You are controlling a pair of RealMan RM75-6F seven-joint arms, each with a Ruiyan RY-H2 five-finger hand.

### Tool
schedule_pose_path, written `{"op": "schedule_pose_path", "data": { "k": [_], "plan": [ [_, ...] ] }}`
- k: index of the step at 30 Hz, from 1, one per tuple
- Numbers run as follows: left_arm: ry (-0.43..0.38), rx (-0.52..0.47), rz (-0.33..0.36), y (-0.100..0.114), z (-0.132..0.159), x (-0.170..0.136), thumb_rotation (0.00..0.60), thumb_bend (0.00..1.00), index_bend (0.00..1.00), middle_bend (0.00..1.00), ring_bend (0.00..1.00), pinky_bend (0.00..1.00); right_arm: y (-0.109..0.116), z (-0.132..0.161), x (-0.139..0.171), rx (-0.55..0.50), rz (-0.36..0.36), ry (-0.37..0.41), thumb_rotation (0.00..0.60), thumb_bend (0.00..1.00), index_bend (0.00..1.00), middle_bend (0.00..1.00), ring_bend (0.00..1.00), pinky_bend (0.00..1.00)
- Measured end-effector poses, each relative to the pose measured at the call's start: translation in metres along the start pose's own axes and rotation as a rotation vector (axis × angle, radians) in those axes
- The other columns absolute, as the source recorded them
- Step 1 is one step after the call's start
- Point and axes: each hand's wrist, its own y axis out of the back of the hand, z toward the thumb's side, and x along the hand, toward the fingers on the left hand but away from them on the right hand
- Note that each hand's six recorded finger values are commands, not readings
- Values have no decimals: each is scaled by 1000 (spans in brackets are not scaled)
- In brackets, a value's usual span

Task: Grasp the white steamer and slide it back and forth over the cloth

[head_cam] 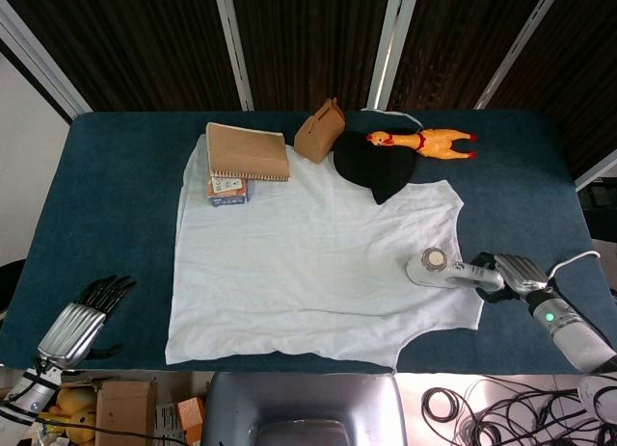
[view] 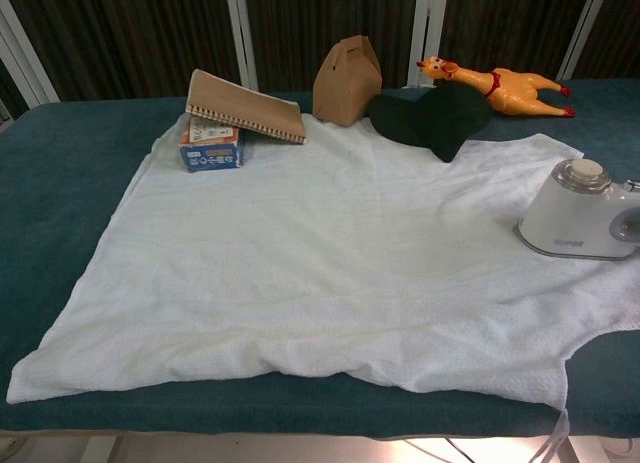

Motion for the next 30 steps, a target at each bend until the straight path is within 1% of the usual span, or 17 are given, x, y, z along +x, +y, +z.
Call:
{"op": "schedule_pose_path", "data": {
  "k": [5, 11, 24, 30],
  "plan": [
    [4, -1, -5, -1, -1, 0, 600, 0, 54, 62, 9, 109, 3, 1, -1, -15, 1, -4, 600, 312, 372, 331, 307, 384],
    [6, -2, -10, -2, -2, 0, 600, 0, 54, 63, 10, 109, 3, 2, -5, -31, 7, -9, 600, 312, 375, 333, 310, 386],
    [13, -3, -14, -3, -3, 0, 600, 0, 54, 70, 14, 109, 4, 11, -10, -56, -1, 17, 600, 332, 409, 355, 333, 396],
    [15, -2, -16, -3, -4, -1, 600, 0, 54, 70, 14, 110, 1, 8, -10, -62, 10, 5, 600, 332, 417, 364, 344, 423]
  ]
}}
